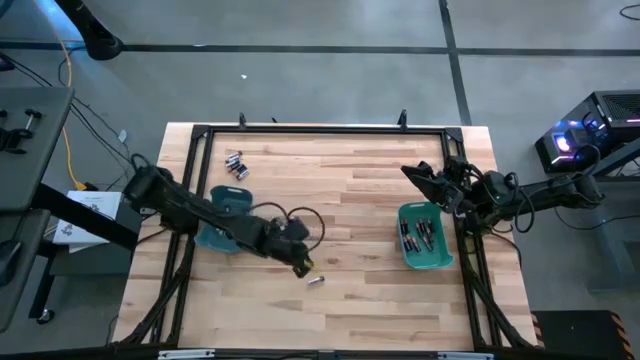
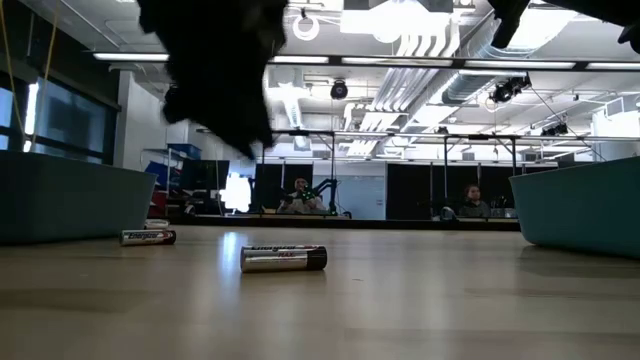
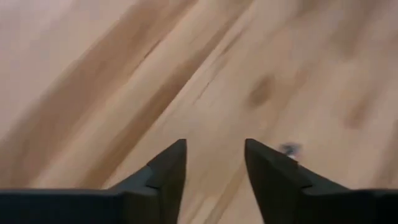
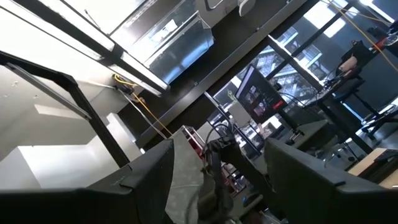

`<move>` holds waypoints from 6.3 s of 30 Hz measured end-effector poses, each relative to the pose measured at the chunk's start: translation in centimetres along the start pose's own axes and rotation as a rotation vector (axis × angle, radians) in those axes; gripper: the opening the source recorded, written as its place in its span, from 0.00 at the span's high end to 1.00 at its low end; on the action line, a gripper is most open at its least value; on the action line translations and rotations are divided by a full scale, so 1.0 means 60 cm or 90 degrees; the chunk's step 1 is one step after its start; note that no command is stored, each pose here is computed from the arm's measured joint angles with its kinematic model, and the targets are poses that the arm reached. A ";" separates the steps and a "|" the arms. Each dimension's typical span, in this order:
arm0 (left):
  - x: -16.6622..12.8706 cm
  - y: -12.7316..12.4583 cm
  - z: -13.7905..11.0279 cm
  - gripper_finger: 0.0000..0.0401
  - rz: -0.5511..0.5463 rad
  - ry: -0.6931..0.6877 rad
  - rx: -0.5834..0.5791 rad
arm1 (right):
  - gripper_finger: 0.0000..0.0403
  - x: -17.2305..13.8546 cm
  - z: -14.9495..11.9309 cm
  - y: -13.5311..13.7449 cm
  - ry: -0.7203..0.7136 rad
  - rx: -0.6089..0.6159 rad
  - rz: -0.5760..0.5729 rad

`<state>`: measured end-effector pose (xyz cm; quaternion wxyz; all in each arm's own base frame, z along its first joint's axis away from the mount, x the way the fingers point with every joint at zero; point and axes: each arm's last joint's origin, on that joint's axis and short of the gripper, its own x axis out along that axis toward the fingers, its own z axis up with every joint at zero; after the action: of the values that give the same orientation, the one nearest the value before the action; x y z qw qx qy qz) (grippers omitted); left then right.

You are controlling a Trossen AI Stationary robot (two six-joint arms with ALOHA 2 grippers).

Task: Sort batteries
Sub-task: Put the silver battery into the blue bin

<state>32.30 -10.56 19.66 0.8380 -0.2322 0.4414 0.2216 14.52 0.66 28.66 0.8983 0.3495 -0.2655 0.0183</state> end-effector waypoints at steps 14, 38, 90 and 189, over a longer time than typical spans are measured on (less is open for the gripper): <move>0.079 0.094 0.009 0.40 0.196 0.241 -0.224 | 0.40 0.000 0.001 0.001 -0.002 0.018 0.002; 0.032 0.074 -0.019 0.48 0.274 0.261 -0.439 | 0.40 0.000 0.001 0.000 -0.002 0.022 0.001; 0.080 0.167 0.038 0.47 0.331 0.108 -0.539 | 0.40 0.000 0.000 0.001 0.007 0.029 0.013; -0.082 0.251 -0.070 0.92 0.383 0.262 -0.383 | 0.40 0.001 -0.004 -0.003 0.006 0.031 -0.016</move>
<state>18.43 -1.90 18.75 0.5273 -0.3658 0.5622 0.5217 14.73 0.64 28.42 0.8910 0.3747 -0.2559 0.0149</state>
